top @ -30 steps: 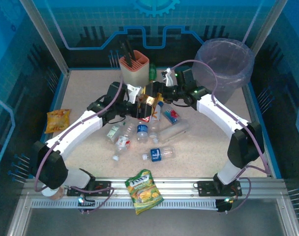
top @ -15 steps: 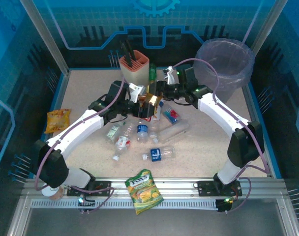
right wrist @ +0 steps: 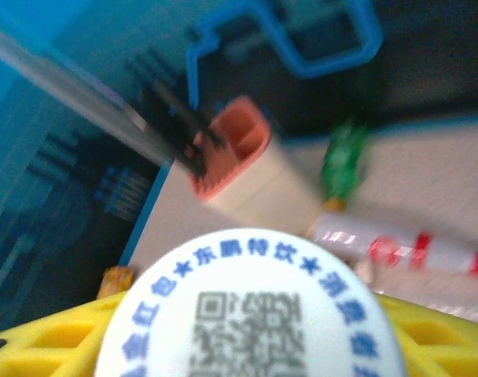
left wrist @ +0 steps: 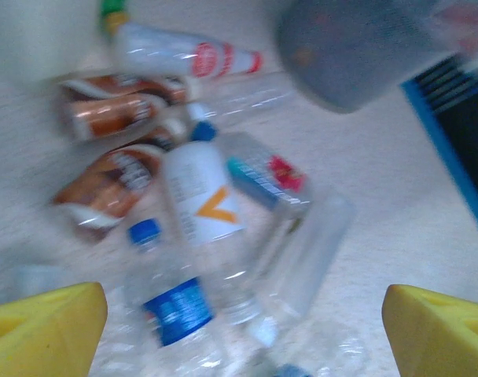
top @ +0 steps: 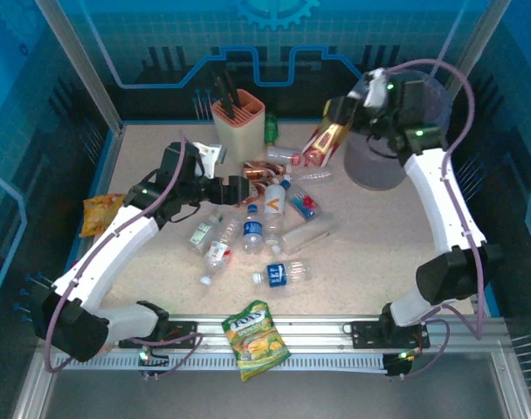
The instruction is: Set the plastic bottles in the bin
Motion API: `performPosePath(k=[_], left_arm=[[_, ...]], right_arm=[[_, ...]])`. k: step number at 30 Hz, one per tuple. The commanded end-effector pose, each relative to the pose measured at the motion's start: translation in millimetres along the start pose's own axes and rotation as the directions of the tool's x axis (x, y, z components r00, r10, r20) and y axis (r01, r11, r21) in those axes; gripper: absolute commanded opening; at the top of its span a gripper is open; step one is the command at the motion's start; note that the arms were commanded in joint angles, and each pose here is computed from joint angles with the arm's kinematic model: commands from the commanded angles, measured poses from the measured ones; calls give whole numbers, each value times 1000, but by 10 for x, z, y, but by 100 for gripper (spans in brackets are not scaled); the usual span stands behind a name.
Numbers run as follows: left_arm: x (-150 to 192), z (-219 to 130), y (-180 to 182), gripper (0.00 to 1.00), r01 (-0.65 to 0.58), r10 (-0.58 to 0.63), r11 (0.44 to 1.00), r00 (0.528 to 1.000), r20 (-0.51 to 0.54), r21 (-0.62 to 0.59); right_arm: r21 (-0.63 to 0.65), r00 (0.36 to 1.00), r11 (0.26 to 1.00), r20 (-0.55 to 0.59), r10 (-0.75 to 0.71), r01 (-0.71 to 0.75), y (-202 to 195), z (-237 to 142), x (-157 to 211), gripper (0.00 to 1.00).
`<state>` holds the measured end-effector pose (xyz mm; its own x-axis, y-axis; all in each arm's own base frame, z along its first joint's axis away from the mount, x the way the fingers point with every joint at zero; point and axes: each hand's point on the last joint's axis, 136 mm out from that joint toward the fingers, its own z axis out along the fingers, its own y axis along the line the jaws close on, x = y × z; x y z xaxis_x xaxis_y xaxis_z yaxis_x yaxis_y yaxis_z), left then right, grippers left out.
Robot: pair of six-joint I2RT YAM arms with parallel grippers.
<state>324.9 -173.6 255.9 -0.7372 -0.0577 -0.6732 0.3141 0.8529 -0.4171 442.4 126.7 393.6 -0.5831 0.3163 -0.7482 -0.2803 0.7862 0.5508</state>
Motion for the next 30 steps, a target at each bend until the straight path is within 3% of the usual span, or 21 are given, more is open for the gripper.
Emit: performPosePath(k=[1, 7, 14, 22, 30], left_arm=[[435, 4, 641, 91, 2, -42, 960, 990, -136, -280], [748, 91, 1089, 93, -37, -68, 900, 972, -224, -435], [919, 224, 1244, 94, 0, -120, 903, 960, -253, -430], [1197, 394, 1338, 96, 7, -167, 905, 925, -341, -426], [1382, 350, 1492, 87, 112, -299, 878, 887, -351, -465]], right_arm=[[141, 990, 988, 115, -84, 68, -189, -407, -437, 42], [346, 955, 938, 273, -114, 13, -798, -655, -1020, 35], [538, 946, 842, 291, -141, -40, -1532, -553, -1223, 28], [604, 980, 797, 176, -96, -30, -2076, -92, -988, 29], [692, 1000, 722, -15, -10, 18, -2635, 223, -448, 33]])
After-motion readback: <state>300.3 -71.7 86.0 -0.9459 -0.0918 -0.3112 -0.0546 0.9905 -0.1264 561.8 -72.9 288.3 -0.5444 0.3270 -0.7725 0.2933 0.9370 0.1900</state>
